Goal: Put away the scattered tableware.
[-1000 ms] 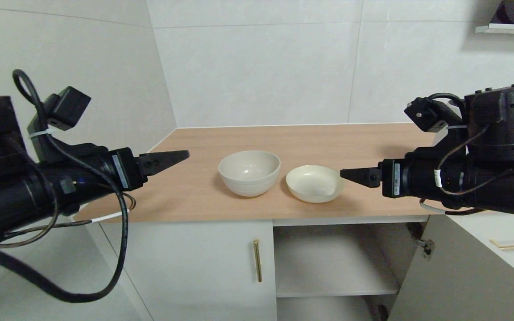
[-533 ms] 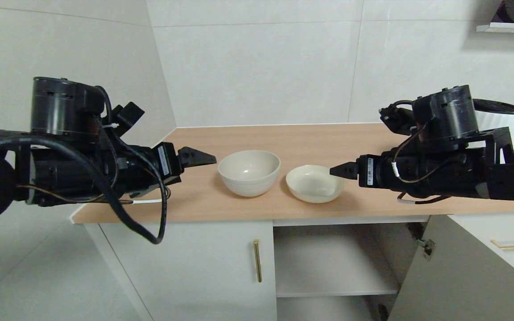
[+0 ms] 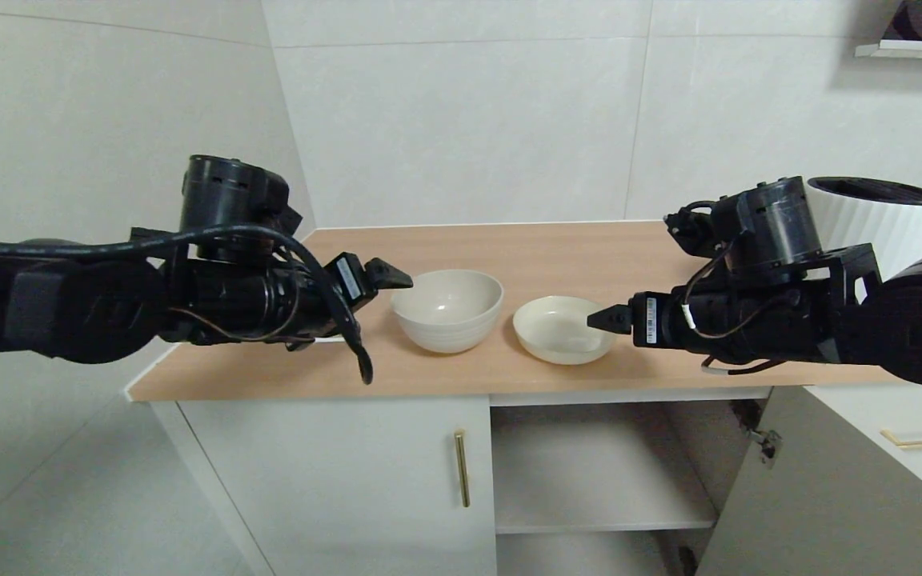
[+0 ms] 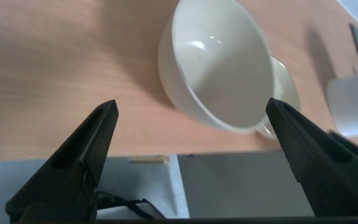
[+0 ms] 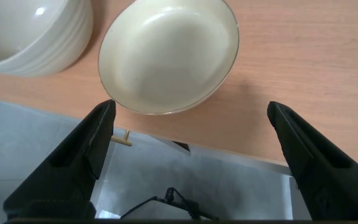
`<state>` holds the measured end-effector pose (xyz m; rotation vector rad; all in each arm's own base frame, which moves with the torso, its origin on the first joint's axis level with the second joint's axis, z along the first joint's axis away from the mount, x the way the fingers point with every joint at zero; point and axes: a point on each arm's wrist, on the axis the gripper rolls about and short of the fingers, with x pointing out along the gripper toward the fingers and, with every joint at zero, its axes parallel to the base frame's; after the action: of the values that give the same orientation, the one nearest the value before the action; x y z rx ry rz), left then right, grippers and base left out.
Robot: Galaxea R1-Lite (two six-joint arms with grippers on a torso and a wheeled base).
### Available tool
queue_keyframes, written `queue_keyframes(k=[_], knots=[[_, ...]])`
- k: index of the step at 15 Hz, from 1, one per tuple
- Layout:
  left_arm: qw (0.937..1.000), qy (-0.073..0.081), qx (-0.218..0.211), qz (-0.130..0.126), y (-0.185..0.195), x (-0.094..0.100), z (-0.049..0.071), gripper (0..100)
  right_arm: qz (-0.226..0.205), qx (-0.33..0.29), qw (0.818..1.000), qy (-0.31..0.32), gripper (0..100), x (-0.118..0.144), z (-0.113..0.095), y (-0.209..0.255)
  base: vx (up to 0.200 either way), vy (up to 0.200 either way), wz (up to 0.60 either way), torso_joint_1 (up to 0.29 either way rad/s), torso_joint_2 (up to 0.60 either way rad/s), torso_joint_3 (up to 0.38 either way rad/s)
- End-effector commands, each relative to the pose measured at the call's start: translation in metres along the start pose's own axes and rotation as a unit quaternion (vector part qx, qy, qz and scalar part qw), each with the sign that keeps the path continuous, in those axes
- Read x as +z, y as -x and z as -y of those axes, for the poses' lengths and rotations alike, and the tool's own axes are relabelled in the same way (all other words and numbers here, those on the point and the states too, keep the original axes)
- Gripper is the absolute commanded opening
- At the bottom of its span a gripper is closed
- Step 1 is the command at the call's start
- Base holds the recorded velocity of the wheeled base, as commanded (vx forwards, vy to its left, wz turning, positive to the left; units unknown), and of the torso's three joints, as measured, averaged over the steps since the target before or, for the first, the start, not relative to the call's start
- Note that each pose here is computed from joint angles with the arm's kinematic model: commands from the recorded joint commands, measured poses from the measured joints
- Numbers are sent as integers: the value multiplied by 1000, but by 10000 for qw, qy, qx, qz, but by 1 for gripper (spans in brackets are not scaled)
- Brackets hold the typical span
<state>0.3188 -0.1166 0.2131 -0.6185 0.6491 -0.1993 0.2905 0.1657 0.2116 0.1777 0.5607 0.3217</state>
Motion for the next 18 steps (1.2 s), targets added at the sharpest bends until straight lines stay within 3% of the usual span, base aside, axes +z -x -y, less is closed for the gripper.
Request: queue_keyframes(k=[1,7,8,18], knots=[[9996,173,148,-144,-29,-7,1,100,-6,2,10000,-1,100,0,0,1,0,0,0,0,0,0],[9994,234,248,-103,-36,-7,0,100,17,51,10000,-4,100,1,0,3,0,0,0,0,0,0],[9994,234,243,-98,-36,-7,0,0,10,48,10000,-4,100,0,0,3,0,0,0,0,0,0],[9995,245,187,9,-28,-2,1,0,-70,-22,10000,6,100,-2,0,-6,0,0,0,0,0,0]])
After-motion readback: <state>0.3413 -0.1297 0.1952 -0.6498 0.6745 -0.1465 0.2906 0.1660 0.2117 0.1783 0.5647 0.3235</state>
